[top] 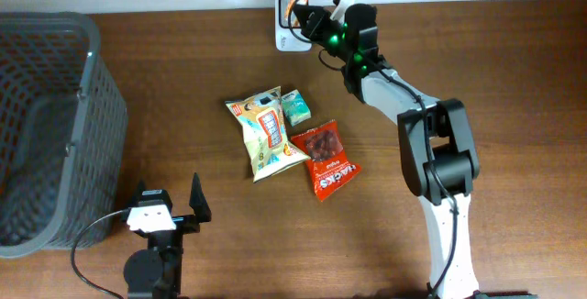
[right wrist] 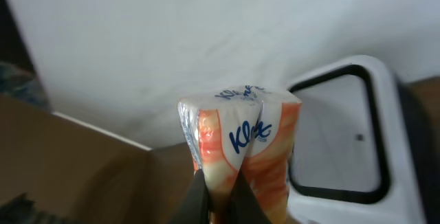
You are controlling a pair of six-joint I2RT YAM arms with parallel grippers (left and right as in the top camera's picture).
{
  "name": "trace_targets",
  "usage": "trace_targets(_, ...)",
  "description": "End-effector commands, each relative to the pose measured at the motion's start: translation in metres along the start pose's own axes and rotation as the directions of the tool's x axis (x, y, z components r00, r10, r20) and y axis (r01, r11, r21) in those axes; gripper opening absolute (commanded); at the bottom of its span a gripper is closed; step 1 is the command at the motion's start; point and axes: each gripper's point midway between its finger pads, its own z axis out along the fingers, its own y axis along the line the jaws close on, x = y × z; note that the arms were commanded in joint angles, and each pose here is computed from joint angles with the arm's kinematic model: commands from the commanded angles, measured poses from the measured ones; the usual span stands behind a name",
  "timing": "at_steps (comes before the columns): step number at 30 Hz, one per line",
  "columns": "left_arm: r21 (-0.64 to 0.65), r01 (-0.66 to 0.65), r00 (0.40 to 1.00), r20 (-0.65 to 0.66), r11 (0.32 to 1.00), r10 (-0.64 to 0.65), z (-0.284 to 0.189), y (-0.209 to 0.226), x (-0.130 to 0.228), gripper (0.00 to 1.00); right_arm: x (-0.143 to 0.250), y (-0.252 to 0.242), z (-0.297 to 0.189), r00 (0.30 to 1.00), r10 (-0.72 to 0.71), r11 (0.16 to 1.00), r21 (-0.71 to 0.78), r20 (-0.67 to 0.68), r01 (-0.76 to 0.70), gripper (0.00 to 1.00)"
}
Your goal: Scan the item barcode
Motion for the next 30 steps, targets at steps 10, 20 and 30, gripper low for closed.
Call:
trace_targets(10, 0.007, 0.005, 1.000, -0.001, 1.000, -0.005, 0.000, -0.001, 0.002, 0.99, -0.010, 0.015, 0.026, 0.996, -0.044, 0.999, -0.017, 0.072, 0.045, 0.04)
trace_targets(20, 0.007, 0.005, 1.000, -0.001, 1.000, -0.005, 0.000, -0.001, 0.002, 0.99, -0.012, 0.005, 0.030, 0.997, -0.036, 0.999, 0.011, 0.072, 0.035, 0.04)
trace_targets(30, 0.007, 0.005, 1.000, -0.001, 1.000, -0.005, 0.000, -0.001, 0.002, 0.99, -0.092, 0.012, -0.013, 0.996, -0.050, 0.998, -0.034, 0.067, 0.053, 0.04)
